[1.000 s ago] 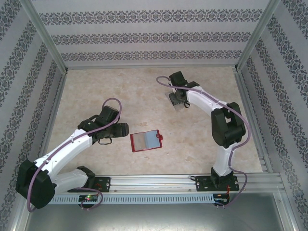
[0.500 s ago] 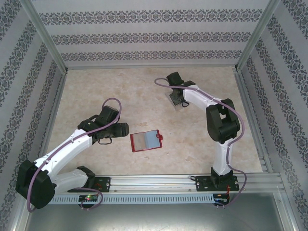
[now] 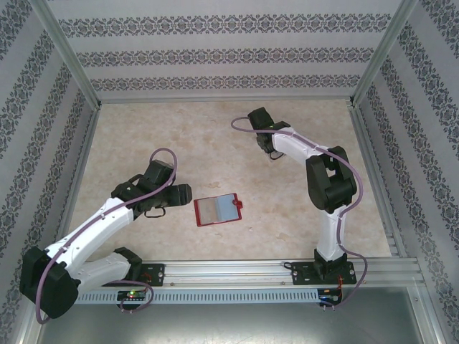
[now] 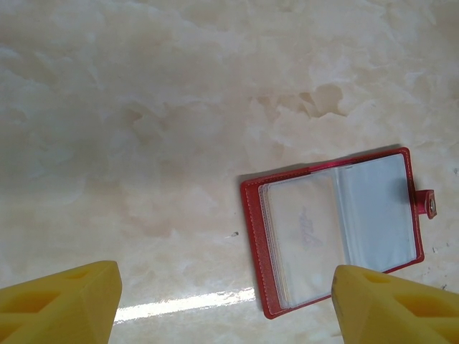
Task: Put the credit cards into the card holder
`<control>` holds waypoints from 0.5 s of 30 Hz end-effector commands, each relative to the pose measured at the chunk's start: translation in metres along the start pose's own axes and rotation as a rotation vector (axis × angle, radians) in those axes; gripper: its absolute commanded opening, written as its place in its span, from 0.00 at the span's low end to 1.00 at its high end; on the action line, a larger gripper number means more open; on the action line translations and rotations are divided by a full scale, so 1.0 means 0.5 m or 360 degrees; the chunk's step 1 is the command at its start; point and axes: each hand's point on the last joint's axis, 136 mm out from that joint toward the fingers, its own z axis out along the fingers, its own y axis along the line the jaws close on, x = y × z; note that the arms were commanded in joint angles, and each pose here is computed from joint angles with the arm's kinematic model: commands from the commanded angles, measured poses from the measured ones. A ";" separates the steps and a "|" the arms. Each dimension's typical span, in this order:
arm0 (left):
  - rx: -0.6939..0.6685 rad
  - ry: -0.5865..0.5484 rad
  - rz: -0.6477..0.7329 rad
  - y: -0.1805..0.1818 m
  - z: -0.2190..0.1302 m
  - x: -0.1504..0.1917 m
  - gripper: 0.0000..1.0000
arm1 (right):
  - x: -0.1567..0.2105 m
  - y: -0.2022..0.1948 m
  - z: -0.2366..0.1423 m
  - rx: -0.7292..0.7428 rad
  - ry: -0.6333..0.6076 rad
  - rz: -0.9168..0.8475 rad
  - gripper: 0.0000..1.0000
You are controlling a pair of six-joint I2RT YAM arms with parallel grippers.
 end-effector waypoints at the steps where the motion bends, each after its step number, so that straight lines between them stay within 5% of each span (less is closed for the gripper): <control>1: 0.0032 -0.0016 -0.0026 -0.007 0.003 -0.011 0.78 | -0.010 -0.034 -0.018 0.0073 -0.0041 0.0041 0.31; 15: 0.0051 0.0038 0.0006 -0.025 0.024 -0.020 0.79 | -0.005 -0.034 -0.022 0.0109 -0.0010 -0.0031 0.20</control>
